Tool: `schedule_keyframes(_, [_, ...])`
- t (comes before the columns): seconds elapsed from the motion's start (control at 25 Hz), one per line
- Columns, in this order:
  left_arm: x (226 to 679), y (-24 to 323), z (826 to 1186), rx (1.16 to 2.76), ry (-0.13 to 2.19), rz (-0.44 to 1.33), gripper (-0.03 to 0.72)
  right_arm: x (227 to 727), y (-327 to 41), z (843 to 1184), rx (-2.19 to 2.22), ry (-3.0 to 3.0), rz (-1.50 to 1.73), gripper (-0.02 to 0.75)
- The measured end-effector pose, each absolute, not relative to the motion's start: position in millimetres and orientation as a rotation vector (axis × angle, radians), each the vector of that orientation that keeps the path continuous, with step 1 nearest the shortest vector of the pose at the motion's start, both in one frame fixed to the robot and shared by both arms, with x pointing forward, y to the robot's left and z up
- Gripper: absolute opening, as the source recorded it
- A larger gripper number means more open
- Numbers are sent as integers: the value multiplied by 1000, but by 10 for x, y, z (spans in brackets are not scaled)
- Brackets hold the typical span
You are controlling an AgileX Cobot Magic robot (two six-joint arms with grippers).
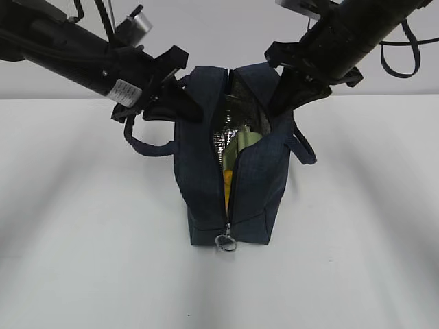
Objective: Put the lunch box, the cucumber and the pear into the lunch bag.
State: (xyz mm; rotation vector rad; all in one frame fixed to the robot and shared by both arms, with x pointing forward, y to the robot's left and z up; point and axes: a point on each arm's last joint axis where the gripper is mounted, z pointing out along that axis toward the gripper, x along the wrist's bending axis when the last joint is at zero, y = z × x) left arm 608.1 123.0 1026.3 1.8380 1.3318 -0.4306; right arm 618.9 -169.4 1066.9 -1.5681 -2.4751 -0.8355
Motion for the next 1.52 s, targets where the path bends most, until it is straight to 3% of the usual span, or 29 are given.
schedule_keyframes(0.2, [6088, 1227, 10211, 1852, 1337, -444, 1, 6188, -1690, 10672, -1567, -2469, -841, 39])
schedule_keyframes(0.28, [6095, 1239, 10209, 1850, 1341, -441, 1, 6194, -1672, 10688, -1569, -2446, -873, 144])
schedule_keyframes(0.44, [6121, 1285, 10194, 1846, 1354, -429, 35, 6196, -1645, 10712, -1550, -2425, -915, 440])
schedule_keyframes(0.56, [6145, 1355, 10188, 1838, 1368, -431, 167, 6183, -1648, 10749, -1546, -2431, -928, 536])
schedule_keyframes(0.68, [6152, 1448, 10189, 1833, 1377, -470, 390, 6127, -1661, 10874, -1536, -2450, -967, 557])
schedule_keyframes(0.8, [6148, 1539, 10209, 1833, 1376, -499, 512, 6046, -1679, 11027, -1523, -2468, -1009, 563])
schedule_keyframes(1.0, [6073, 1605, 10451, 1843, 1304, -436, 544, 5881, -1702, 11122, -1460, -2483, -962, 561])
schedule_keyframes(1.28, [5821, 1695, 10863, 1916, 1201, -288, 540, 5597, -1703, 10982, -1342, -2439, -935, 549])
schedule_keyframes(1.52, [5537, 1757, 10961, 1951, 1131, -230, 540, 5228, -1724, 10844, -1187, -2429, -980, 546])
